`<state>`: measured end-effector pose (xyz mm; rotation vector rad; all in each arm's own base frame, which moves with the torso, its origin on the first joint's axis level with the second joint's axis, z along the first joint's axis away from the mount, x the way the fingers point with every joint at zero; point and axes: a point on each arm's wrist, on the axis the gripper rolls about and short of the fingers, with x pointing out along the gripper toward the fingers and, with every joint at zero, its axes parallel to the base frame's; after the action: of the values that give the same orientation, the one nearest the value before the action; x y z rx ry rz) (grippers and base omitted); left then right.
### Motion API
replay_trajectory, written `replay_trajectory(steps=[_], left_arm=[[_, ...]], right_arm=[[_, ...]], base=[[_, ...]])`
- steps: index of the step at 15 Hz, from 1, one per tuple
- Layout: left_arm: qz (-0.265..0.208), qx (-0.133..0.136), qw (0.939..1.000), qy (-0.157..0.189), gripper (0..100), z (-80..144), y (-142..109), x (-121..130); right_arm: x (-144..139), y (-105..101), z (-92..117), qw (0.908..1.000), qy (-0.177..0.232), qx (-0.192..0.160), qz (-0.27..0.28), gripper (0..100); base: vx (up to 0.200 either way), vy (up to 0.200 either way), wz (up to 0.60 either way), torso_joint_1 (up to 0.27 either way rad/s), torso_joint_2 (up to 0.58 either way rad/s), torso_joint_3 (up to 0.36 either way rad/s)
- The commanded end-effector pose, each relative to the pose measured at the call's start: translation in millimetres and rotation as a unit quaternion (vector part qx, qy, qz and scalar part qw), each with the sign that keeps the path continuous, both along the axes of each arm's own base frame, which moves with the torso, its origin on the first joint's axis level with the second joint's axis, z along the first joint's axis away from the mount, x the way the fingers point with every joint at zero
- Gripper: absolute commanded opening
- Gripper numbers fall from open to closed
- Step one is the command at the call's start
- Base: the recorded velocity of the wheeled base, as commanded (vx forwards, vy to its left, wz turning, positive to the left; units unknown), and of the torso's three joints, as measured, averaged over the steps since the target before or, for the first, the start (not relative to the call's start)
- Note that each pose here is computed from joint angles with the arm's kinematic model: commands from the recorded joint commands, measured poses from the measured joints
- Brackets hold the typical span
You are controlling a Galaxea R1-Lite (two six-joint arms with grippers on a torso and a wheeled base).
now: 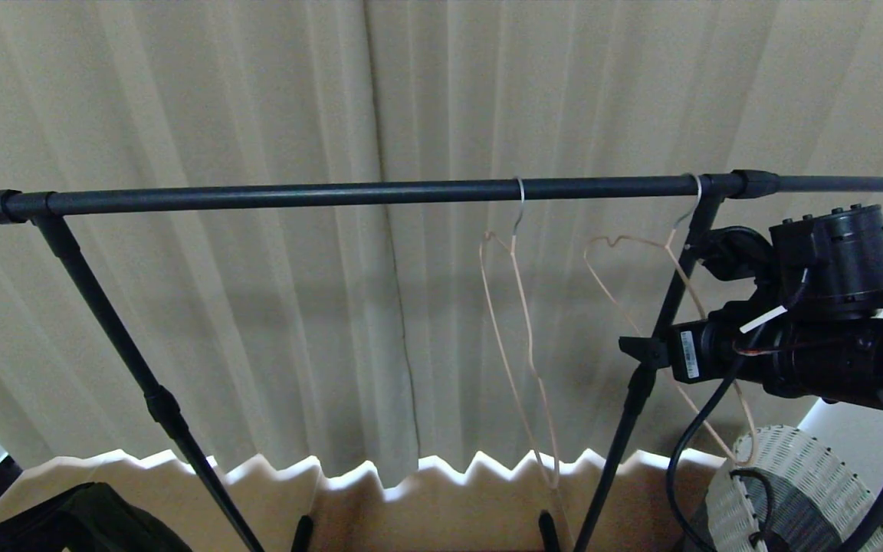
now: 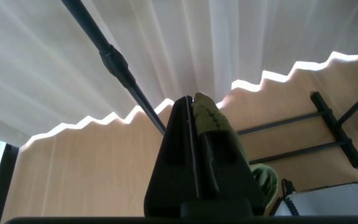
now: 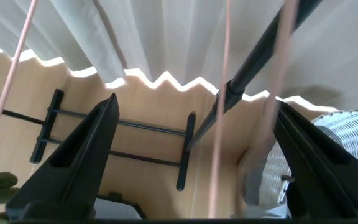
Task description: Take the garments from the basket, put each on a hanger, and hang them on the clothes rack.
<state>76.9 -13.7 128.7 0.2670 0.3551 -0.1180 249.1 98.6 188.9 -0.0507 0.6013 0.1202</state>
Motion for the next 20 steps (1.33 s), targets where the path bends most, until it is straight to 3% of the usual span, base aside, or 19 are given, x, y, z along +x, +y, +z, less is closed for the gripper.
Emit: replay_trajectory(steps=[1, 2, 3, 15, 20], left_arm=[[0.000, 0.000, 1.0000, 0.000, 0, 0.3, -0.1, 0.4], [0.000, 0.000, 1.0000, 0.000, 0, 0.3, -0.1, 0.4], [0.001, 0.000, 1.0000, 0.000, 0, 0.3, 0.1, 0.4], [0.001, 0.000, 1.0000, -0.001, 0, 0.7, 0.0, 0.5], [0.001, 0.000, 1.0000, -0.002, 0, 1.2, 0.0, 0.5]], right_arm=[[1.0, -0.5, -2.6, 1.0000, 0.004, -0.002, -0.002, 100], [2.4, -2.2, -4.2, 1.0000, 0.007, -0.003, -0.006, 100], [3.4, -3.1, -5.0, 0.9999, 0.008, -0.004, -0.008, 0], [4.4, -9.3, -1.5, 0.9998, 0.001, -0.001, -0.019, 0], [-2.9, -11.9, 11.7, 0.9995, -0.025, 0.010, -0.015, 0]], base=[[0.000, 0.000, 0.00, 0.000, 0.00, 0.000], [0.000, 0.000, 0.00, 0.000, 0.00, 0.000], [0.000, 0.000, 0.00, 0.000, 0.00, 0.000], [0.000, 0.000, 0.00, 0.000, 0.00, 0.000], [0.000, 0.000, 0.00, 0.000, 0.00, 0.000]])
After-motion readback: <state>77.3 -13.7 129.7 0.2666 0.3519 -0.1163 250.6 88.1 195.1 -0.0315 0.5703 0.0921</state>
